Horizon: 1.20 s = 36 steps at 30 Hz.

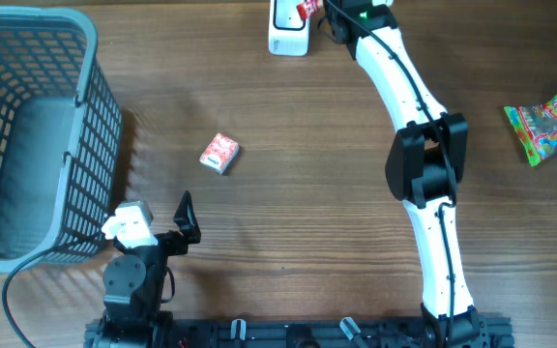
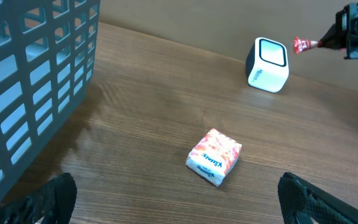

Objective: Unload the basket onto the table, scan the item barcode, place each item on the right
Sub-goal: 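Hold the Nescafé stick in front of the scanner, turning it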

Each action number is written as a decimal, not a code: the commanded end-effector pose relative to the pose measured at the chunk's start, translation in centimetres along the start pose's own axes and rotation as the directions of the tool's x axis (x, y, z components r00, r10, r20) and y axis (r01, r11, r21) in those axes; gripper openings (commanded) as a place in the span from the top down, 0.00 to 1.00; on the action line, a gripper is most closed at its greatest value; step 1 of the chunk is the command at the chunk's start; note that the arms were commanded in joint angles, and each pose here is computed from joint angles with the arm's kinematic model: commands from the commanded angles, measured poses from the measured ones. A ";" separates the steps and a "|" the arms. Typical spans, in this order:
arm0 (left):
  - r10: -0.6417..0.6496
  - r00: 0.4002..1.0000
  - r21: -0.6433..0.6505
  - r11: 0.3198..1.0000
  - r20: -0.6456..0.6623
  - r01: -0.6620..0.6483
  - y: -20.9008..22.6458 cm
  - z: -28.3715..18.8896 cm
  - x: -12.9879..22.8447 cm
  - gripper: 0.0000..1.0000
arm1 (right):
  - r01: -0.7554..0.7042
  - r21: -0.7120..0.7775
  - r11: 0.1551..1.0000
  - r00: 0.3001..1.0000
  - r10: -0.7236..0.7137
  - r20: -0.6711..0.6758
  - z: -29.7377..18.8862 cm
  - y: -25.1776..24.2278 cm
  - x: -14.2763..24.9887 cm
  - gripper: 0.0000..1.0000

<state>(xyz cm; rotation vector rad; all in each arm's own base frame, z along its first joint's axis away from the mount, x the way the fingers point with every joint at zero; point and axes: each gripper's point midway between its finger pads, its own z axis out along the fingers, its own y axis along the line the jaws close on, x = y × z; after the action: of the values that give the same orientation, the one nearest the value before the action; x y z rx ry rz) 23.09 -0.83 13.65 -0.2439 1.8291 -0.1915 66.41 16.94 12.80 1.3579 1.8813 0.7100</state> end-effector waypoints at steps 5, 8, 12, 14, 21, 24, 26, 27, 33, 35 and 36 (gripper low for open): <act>-0.011 1.000 -0.002 1.000 0.002 0.011 0.0 0.1 0.1 0.00 | -0.128 0.006 0.992 0.991 0.127 0.031 0.3 -0.6 3.7 0.95; -0.011 1.000 -0.002 1.000 0.002 0.011 0.0 0.1 0.1 0.00 | -0.128 -0.011 0.992 0.987 0.128 0.094 -0.1 -0.4 3.8 0.95; -0.011 1.000 -0.002 1.000 0.002 0.011 0.0 0.1 0.1 0.00 | -0.154 -0.016 0.988 0.980 0.155 0.125 0.6 -0.9 3.5 0.95; -0.011 1.000 -0.002 1.000 0.002 0.011 0.0 0.1 0.1 0.00 | -0.176 0.004 0.984 0.977 0.174 0.124 1.7 -2.2 3.7 0.95; -0.011 1.000 -0.002 1.000 0.002 0.011 0.0 0.1 0.1 0.00 | -0.229 0.017 0.973 0.966 0.226 0.125 3.2 -3.7 3.2 0.95; -0.011 1.000 -0.002 1.000 0.002 0.011 0.0 0.1 0.1 0.00 | -0.266 0.020 0.964 0.958 0.262 0.117 3.3 -3.9 3.3 0.95; -0.011 1.000 -0.002 1.000 0.002 0.011 0.0 0.1 0.1 0.00 | -0.271 0.031 0.962 0.962 0.270 0.039 3.4 -3.7 4.7 0.95; -0.011 1.000 -0.002 1.000 0.002 0.011 0.0 0.1 0.1 0.00 | -0.264 0.040 0.964 0.964 0.264 0.013 3.4 -3.7 5.2 0.95; -0.011 1.000 -0.002 1.000 0.002 0.011 0.0 0.1 0.1 0.00 | -0.441 0.298 0.847 0.806 0.520 -0.284 1.7 -5.6 12.0 0.95; -0.011 1.000 -0.002 1.000 0.002 0.011 0.0 0.1 0.1 0.00 | -0.468 0.310 0.828 0.771 0.554 -0.314 1.5 -5.1 12.7 0.95; -0.011 1.000 -0.002 1.000 0.002 0.011 0.0 0.1 0.1 0.00 | -0.474 0.274 0.837 0.764 0.546 -0.345 1.4 -3.9 13.1 0.95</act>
<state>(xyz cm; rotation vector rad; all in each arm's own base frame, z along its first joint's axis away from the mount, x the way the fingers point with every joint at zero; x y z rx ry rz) 23.09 -0.83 13.65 -0.2439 1.8291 -0.1915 64.36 22.30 6.16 1.9383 1.8113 1.0069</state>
